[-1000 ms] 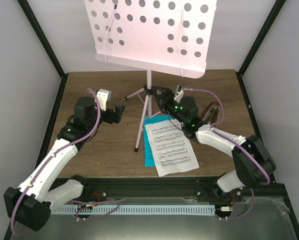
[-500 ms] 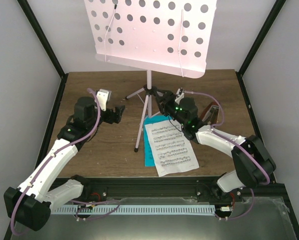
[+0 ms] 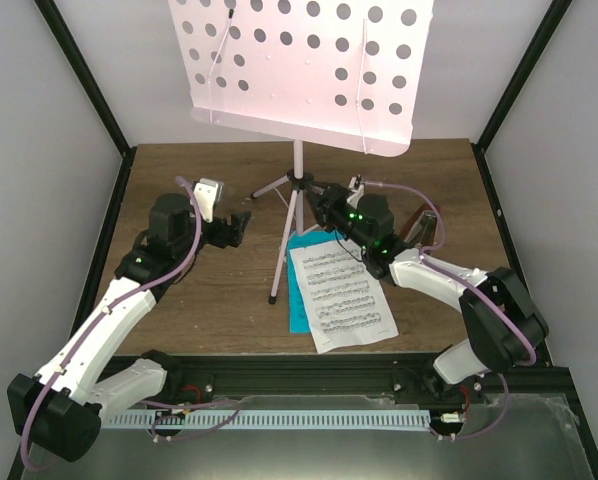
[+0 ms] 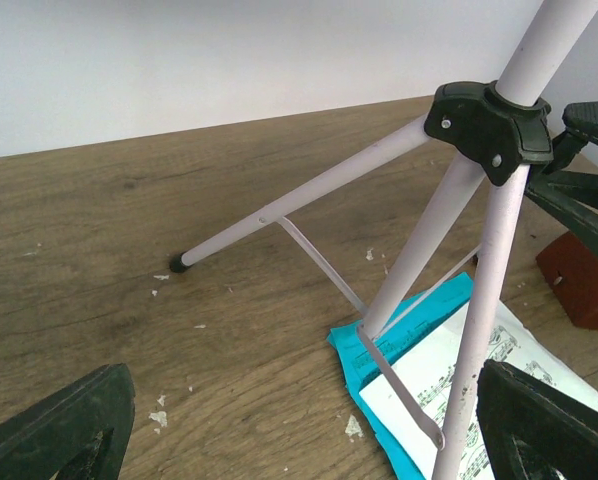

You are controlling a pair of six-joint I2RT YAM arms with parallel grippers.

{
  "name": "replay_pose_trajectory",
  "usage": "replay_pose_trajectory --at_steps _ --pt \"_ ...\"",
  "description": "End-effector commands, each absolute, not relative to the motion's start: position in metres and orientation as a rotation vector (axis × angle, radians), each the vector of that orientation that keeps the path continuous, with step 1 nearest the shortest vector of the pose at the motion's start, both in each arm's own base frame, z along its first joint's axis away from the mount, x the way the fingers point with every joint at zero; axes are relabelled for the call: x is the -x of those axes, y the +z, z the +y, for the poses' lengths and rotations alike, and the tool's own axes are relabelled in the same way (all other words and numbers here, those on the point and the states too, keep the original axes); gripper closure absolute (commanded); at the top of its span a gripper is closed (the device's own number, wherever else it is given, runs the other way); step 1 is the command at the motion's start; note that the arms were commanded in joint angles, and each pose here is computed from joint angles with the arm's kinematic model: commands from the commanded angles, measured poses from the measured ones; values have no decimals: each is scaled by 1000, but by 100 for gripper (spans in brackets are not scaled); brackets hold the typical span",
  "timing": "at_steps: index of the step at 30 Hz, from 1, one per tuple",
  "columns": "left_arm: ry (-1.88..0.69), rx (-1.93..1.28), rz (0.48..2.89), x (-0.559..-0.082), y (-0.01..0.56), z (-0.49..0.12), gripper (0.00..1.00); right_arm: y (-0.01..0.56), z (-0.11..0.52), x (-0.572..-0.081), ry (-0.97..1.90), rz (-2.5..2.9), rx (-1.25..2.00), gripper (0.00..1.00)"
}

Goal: Pack up the instrument practice props

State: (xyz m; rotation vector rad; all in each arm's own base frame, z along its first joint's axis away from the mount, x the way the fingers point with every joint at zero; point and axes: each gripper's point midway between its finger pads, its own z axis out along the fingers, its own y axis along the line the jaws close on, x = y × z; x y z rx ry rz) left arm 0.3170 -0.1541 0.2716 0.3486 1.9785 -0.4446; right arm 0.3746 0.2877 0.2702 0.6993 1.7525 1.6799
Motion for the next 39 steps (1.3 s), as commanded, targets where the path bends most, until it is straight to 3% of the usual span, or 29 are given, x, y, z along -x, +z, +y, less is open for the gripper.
replay_pose_trajectory --at_steps 1,10,14,18,22,26,32,39 --pt "-442 -370 1954 -315 278 -156 6 286 292 -376 1759 1704 -689 65" --pt "-442 -373 1953 -314 278 -156 6 281 285 -373 1756 1682 -727 89" --pt "-446 -375 1952 -314 278 -157 5 282 282 -371 1759 1663 -724 88" --pt "-446 -375 1951 -313 278 -156 6 284 277 -373 1719 1641 -715 69" --pt "-451 -382 1951 -313 278 -158 6 288 270 -374 1680 1618 -709 69" --pt "-454 -385 1946 -312 279 -158 5 294 270 -376 1633 1622 -668 76" --pt "-453 -387 1943 -312 280 -159 6 294 279 -374 1661 1634 -600 99" --pt "-450 -387 1945 -312 280 -159 5 298 286 -370 1593 1630 -406 99"
